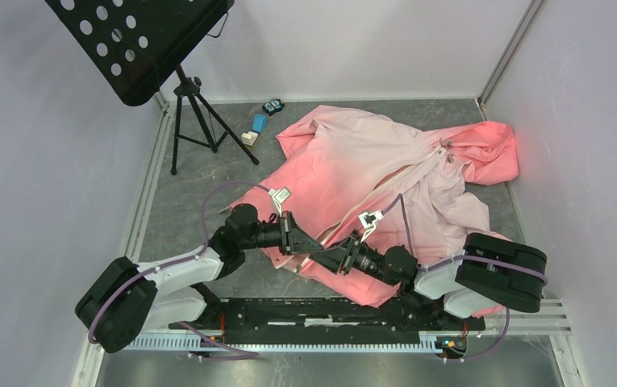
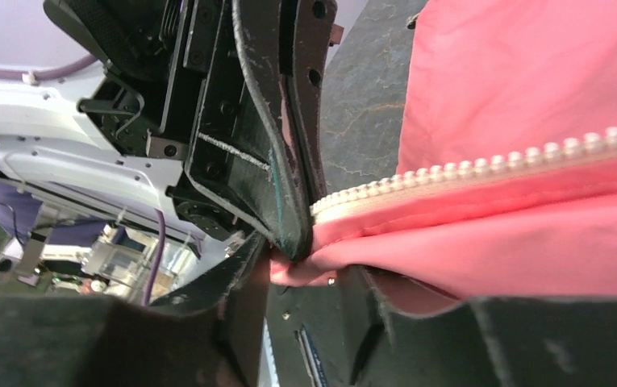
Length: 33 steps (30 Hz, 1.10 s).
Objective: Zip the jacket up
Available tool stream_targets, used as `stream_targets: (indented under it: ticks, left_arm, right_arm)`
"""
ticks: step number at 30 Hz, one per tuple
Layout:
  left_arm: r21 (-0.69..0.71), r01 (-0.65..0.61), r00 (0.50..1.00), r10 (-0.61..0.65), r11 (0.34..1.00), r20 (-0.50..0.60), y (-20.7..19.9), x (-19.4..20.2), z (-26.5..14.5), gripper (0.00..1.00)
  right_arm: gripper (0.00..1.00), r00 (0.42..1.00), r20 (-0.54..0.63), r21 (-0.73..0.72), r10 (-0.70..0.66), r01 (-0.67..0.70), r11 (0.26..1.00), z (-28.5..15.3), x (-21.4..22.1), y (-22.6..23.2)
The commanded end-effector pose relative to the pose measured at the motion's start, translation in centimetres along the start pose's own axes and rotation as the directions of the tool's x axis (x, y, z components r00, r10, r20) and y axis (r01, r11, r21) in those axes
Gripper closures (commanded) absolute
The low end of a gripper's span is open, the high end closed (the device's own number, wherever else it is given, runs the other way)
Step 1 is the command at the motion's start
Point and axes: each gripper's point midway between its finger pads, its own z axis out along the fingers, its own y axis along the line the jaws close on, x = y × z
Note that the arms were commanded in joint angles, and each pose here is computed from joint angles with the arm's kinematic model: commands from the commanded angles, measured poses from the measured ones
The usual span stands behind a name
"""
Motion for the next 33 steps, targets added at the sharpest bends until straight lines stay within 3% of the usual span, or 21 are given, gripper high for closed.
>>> stream_targets:
  ticks: [1,5,8,13,18,22,25,28,30,31,33]
  left_arm:
    - [0.068,-0.001,0.999,0.004,0.998,-0.037,-1.7,0.1,0.2,0.98]
    - [0.061,-0.012,0.999,0.015,0.998,-0.039,-1.6,0.1,0.3,0.98]
    - [0.0,-0.014,0.999,0.014,1.0,-0.046,-0.6,0.0,0.5,0.98]
    - [-0.031,-0.034,0.998,0.032,0.999,-0.052,0.0,-0.1,0.6,0.98]
    - [-0.047,-0.041,0.999,0.039,0.998,-0.03,-0.1,-0.4,0.4,0.98]
    - [-0.089,-0.071,0.997,0.067,0.994,-0.045,0.2,-0.4,0.2,0.98]
    - [-0.09,-0.078,0.996,0.074,0.993,-0.044,0.3,-0.3,0.0,0.98]
    - [-0.069,-0.079,0.996,0.075,0.994,-0.057,0.0,-0.2,0.1,0.98]
    - [-0.06,-0.073,0.995,0.069,0.995,-0.069,-0.1,0.1,0.2,0.98]
    - [-0.062,-0.072,0.995,0.068,0.995,-0.068,-0.1,0.1,0.1,0.97]
    - [-0.094,-0.079,0.996,0.074,0.992,-0.056,0.1,-0.1,-0.2,0.82]
  right_arm:
    - [0.68,0.996,0.094,-0.06,0.003,0.003,0.998,0.4,-2.3,1.7]
    - [0.7,0.995,0.095,-0.051,0.007,-0.002,0.999,0.2,-2.3,1.5]
    - [0.83,0.994,0.107,-0.076,0.011,-0.002,0.997,-0.3,-2.5,1.7]
    - [0.86,0.998,0.066,-0.118,0.011,-0.003,0.993,0.1,-1.7,2.4]
    - [0.78,0.998,0.057,-0.185,0.006,0.005,0.983,-0.1,-1.6,3.6]
    - [0.67,1.0,0.017,-0.185,-0.015,0.018,0.983,0.2,-0.9,3.5]
    - [0.66,1.0,0.004,-0.181,-0.017,0.018,0.983,0.4,-0.6,3.5]
    - [0.76,1.0,0.006,-0.169,-0.016,0.017,0.985,0.4,-0.6,3.2]
    - [0.96,0.999,0.017,-0.157,-0.035,0.037,0.987,0.4,-0.8,2.9]
    - [1.0,0.998,0.024,-0.15,-0.052,0.055,0.987,0.5,-1.0,2.7]
    - [1.0,0.996,0.047,-0.139,-0.077,0.083,0.987,0.2,-1.5,2.4]
